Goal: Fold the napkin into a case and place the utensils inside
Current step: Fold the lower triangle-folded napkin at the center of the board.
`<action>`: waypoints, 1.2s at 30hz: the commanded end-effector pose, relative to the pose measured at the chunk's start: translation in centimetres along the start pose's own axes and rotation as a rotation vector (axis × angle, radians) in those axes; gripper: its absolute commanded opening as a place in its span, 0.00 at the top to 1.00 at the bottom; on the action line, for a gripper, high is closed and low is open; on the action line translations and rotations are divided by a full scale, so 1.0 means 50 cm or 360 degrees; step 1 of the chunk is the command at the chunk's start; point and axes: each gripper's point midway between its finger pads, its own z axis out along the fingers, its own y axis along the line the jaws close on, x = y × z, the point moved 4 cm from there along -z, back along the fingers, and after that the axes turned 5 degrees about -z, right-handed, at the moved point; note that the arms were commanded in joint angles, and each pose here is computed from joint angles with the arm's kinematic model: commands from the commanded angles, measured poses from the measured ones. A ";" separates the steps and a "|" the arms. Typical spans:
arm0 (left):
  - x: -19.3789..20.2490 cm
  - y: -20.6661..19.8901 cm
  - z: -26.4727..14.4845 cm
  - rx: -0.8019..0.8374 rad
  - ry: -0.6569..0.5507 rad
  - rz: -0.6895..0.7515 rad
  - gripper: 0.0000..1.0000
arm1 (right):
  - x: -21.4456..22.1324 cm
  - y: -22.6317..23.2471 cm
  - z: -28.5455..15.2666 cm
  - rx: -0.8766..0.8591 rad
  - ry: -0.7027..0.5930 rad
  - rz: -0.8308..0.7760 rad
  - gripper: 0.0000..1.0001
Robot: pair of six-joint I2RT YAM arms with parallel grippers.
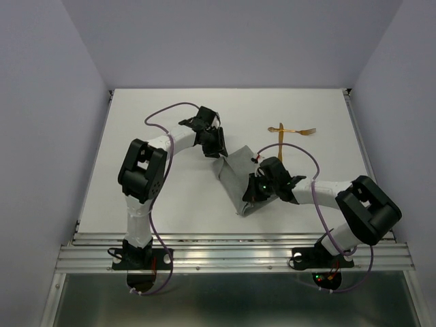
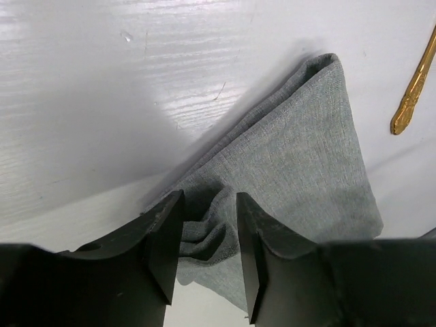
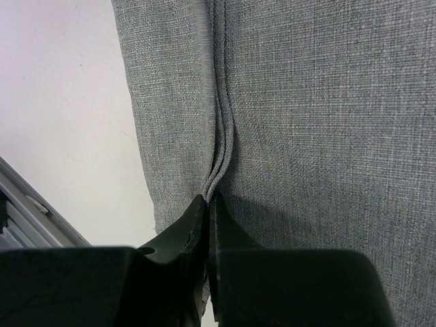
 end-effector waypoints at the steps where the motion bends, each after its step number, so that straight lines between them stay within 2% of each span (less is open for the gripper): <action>1: -0.056 -0.052 -0.066 0.0062 -0.0209 0.0106 0.51 | 0.017 -0.013 0.010 -0.0011 0.0036 0.0036 0.99; 7: -0.067 -0.048 -0.107 -0.0003 -0.0313 0.0135 0.50 | 0.017 -0.014 0.014 -0.0037 0.0039 0.0055 0.99; 13: -0.055 -0.040 -0.110 -0.0005 -0.0320 0.0130 0.50 | 0.020 -0.018 0.016 -0.0045 0.0049 0.0074 0.99; 14: -0.048 -0.035 -0.108 -0.0006 -0.0306 0.0128 0.53 | 0.020 -0.018 0.017 -0.0047 0.0052 0.0075 0.99; 15: -0.046 -0.032 -0.107 -0.0009 -0.0306 0.0127 0.57 | 0.019 -0.018 0.017 -0.0049 0.0048 0.0073 0.99; 16: -0.044 -0.030 -0.108 -0.0010 -0.0309 0.0132 0.66 | 0.019 -0.017 0.017 -0.0050 0.0051 0.0074 0.99; 17: -0.036 -0.024 -0.108 -0.0018 -0.0303 0.0133 0.91 | 0.018 -0.017 0.017 -0.0053 0.0050 0.0073 0.99; 18: -0.036 -0.023 -0.110 -0.0017 -0.0326 0.0137 1.00 | 0.018 -0.016 0.017 -0.0058 0.0050 0.0072 0.99; 27: 0.006 0.029 -0.083 -0.0119 -0.0231 0.0159 1.00 | 0.016 -0.013 0.017 -0.0068 0.0052 0.0072 0.99; 36: 0.018 0.006 -0.064 0.0026 -0.0129 0.0182 1.00 | 0.014 -0.013 0.018 -0.0065 0.0048 0.0078 0.99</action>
